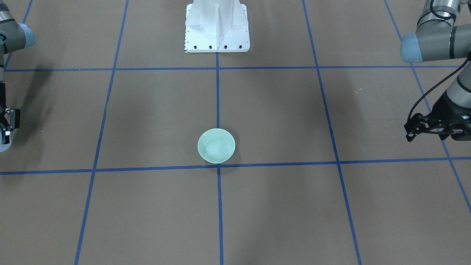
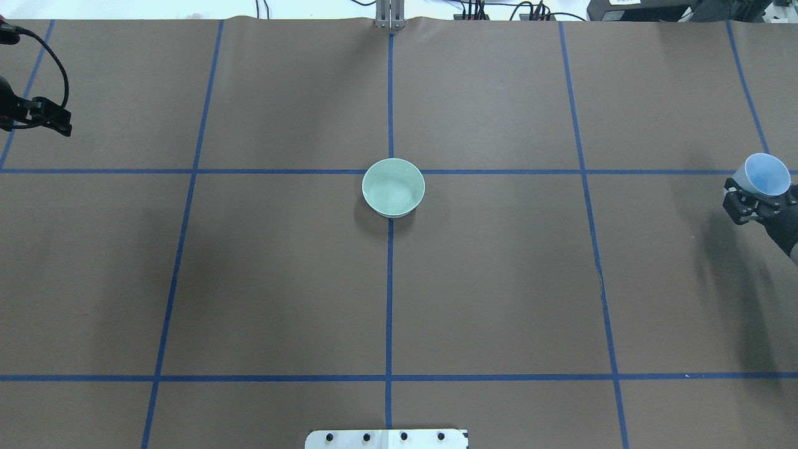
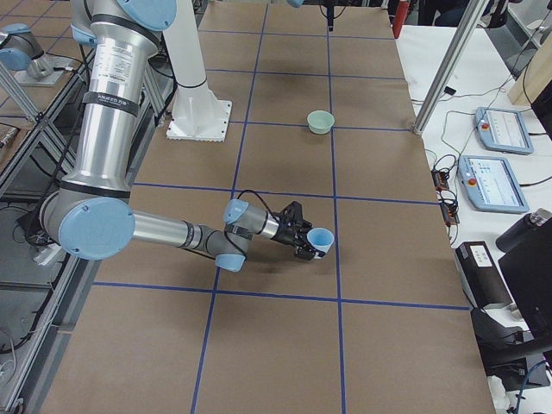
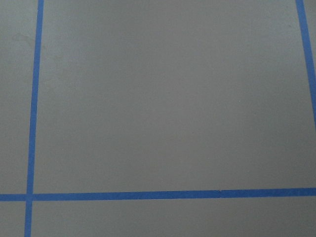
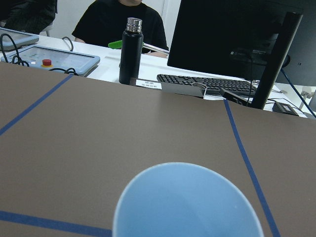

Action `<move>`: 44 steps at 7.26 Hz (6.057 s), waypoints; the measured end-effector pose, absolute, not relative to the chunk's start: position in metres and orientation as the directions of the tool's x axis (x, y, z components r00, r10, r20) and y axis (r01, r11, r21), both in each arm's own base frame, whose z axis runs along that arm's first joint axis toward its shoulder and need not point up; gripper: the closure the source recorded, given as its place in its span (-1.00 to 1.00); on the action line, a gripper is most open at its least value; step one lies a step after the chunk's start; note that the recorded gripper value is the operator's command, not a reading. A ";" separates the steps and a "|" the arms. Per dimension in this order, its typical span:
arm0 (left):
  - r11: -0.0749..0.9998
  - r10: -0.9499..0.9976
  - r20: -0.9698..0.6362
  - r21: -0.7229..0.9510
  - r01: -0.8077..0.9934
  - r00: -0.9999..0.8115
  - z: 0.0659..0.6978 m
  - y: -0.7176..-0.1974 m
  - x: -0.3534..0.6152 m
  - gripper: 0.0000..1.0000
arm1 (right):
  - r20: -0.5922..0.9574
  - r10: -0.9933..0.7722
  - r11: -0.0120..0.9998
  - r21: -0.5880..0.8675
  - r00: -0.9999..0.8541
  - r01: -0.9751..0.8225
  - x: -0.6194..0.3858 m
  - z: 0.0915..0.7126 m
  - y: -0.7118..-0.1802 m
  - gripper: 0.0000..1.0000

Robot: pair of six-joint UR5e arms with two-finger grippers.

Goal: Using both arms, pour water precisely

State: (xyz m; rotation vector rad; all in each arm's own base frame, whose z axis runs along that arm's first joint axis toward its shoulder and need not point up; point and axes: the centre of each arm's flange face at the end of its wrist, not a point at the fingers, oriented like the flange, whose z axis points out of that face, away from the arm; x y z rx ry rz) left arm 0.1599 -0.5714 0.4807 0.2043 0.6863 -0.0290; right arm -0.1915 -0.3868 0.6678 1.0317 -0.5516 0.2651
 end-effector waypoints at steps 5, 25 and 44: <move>0.979 0.046 -0.632 0.183 0.091 0.774 0.478 -0.575 0.162 -0.98 | 0.548 -0.070 0.564 0.711 0.833 -0.420 -0.197 0.680 -0.385 1.00; 0.971 0.030 -0.666 0.196 0.136 0.745 0.434 -0.590 0.169 -0.99 | 0.664 -0.111 0.735 0.555 0.739 -0.389 -0.025 0.518 -0.502 -1.00; 0.964 -0.230 -0.837 -0.127 0.231 0.497 0.225 -0.530 0.599 1.00 | 0.583 -0.287 0.957 0.208 0.760 0.202 0.054 0.591 -0.488 -1.00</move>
